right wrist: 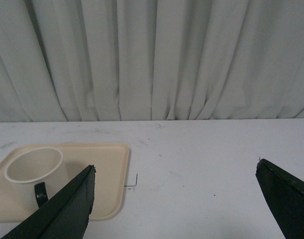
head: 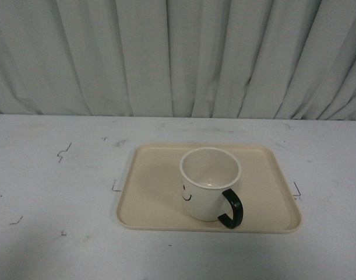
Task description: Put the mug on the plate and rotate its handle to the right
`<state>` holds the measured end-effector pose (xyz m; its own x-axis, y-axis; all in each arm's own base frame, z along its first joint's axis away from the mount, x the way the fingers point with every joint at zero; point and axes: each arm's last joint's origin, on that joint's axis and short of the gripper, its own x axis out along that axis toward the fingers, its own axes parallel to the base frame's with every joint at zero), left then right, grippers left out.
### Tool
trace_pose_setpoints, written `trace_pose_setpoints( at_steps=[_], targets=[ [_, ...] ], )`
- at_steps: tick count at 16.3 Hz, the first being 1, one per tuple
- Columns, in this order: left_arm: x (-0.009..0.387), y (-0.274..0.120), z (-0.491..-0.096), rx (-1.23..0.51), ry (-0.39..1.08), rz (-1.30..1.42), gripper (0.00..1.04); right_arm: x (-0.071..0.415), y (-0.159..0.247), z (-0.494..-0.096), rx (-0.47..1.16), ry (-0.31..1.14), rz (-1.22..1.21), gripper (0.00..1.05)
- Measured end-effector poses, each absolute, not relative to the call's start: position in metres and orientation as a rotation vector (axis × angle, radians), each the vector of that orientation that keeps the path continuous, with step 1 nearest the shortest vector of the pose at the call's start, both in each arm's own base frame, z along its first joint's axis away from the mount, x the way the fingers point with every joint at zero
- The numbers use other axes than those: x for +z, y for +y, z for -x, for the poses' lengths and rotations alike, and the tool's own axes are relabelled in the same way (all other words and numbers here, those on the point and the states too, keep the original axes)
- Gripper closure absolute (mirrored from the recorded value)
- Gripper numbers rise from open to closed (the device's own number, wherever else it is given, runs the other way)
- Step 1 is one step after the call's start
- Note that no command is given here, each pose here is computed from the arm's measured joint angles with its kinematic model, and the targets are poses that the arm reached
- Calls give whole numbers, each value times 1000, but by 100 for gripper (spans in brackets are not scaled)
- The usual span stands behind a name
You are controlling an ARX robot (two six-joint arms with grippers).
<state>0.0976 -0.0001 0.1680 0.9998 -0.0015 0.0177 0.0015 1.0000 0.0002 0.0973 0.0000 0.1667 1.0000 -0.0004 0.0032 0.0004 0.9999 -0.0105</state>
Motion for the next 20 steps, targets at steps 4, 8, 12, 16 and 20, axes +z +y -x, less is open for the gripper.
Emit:
trace_pose_setpoints(
  at_steps=[4,8,12,16,20],
  targets=[
    [165,0,-98,1,9,0,103,167,0,-97,0,-3,10,6],
    [166,0,-98,0,-1,0,86,167,0,-97,0,-3,10,6],
    [165,0,-98,0,5,0,56,174,2,-104,27,-12,-2,6],
    [165,0,-98,0,4,0,7,248,47,-209,263,307,158,6],
    [165,0,-98,0,4,0,7,258,117,-316,276,815,74,6]
  ],
)
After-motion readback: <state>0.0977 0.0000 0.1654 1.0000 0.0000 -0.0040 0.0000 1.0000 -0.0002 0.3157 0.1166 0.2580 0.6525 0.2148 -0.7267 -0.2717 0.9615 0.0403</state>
